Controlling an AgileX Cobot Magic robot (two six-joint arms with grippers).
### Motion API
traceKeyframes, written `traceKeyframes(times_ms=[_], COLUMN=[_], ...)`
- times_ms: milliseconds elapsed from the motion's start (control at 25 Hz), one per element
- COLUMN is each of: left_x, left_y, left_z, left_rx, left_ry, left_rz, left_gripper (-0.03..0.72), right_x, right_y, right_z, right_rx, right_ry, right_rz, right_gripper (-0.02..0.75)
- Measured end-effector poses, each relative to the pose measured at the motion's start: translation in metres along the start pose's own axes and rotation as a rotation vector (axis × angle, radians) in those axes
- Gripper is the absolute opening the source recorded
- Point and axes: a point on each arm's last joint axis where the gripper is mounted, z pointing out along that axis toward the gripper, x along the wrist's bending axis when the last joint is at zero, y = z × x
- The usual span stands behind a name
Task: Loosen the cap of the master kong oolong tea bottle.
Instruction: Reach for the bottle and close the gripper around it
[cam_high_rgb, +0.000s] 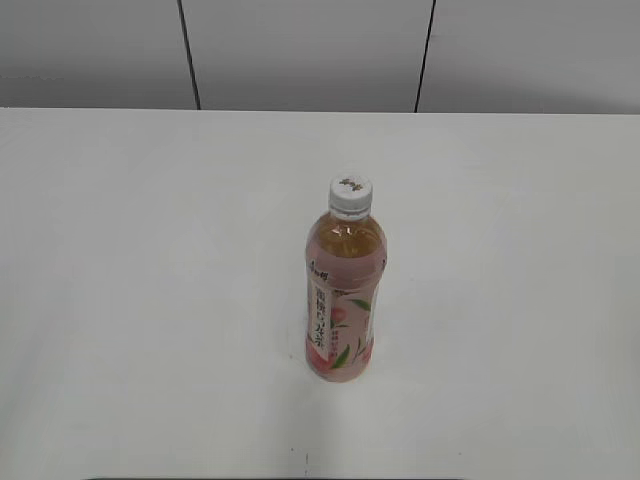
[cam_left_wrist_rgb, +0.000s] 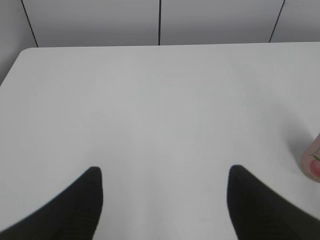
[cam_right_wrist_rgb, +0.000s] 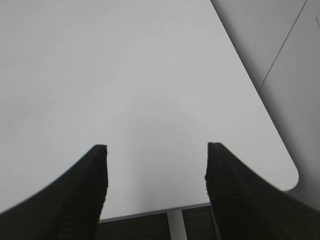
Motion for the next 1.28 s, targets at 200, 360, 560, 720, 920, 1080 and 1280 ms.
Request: traceKeyframes(times_ms=[200,360,560,720,920,1080,1280], left_x=[0.0,0.0,0.0,0.0,0.0,0.0,0.0], left_y=[0.0,0.0,0.0,0.0,0.0,0.0,0.0], left_z=[0.0,0.0,0.0,0.0,0.0,0.0,0.0], left_rx=[0.0,0.0,0.0,0.0,0.0,0.0,0.0], left_ry=[0.0,0.0,0.0,0.0,0.0,0.0,0.0], left_rz=[0.0,0.0,0.0,0.0,0.0,0.0,0.0], left_gripper=[0.469,0.469,0.469,0.469,0.469,0.469,0.469], right_x=[0.0,0.0,0.0,0.0,0.0,0.0,0.0], right_y=[0.0,0.0,0.0,0.0,0.0,0.0,0.0], right_z=[0.0,0.0,0.0,0.0,0.0,0.0,0.0], right_rx=[0.0,0.0,0.0,0.0,0.0,0.0,0.0], right_ry=[0.0,0.0,0.0,0.0,0.0,0.0,0.0], right_rz=[0.0,0.0,0.0,0.0,0.0,0.0,0.0], right_gripper=[0.47,0.47,0.47,0.47,0.47,0.47,0.47])
